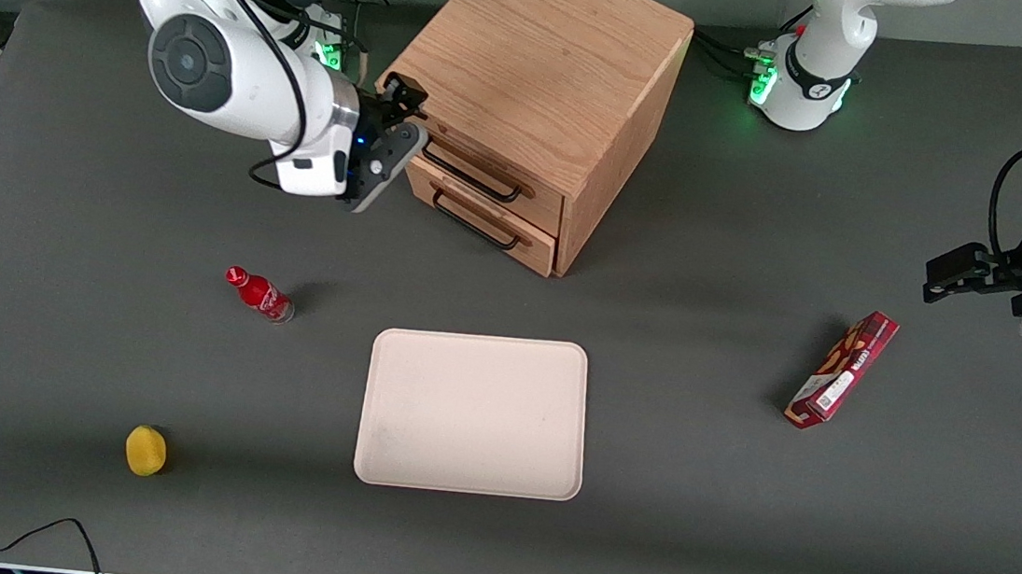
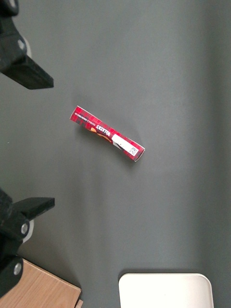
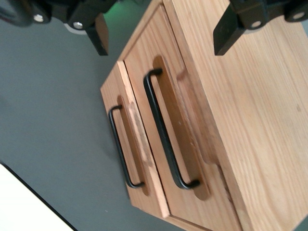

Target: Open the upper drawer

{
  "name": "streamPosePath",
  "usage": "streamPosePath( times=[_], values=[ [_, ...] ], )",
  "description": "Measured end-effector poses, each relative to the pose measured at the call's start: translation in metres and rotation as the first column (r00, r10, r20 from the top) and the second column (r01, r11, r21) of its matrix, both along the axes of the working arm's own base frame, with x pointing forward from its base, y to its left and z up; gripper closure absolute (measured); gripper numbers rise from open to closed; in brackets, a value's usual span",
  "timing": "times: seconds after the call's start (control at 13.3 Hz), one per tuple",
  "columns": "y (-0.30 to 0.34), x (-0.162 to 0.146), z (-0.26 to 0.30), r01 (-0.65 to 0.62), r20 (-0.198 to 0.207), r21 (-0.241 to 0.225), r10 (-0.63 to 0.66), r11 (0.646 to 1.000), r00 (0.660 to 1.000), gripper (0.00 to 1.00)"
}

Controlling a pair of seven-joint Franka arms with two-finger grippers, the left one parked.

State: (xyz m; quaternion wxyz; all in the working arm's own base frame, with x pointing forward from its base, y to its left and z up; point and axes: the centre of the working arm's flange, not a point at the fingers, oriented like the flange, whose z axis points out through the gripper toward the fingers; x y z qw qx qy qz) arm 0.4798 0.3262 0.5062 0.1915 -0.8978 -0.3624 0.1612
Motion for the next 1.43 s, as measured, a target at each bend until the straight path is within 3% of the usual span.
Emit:
streamPosePath(
  times=[0.38,0.9,1.43],
  values=[
    [0.043,0.012,-0.033,-0.036,0.001,0.064,0.036,0.997,0.999,0.0],
    [0.05,0.025,-0.06,-0.109,0.076,0.048,0.105,0.993,0.992,0.0],
    [0.057,0.018,-0.083,-0.137,0.089,0.022,0.135,0.99,0.987,0.0]
  ],
)
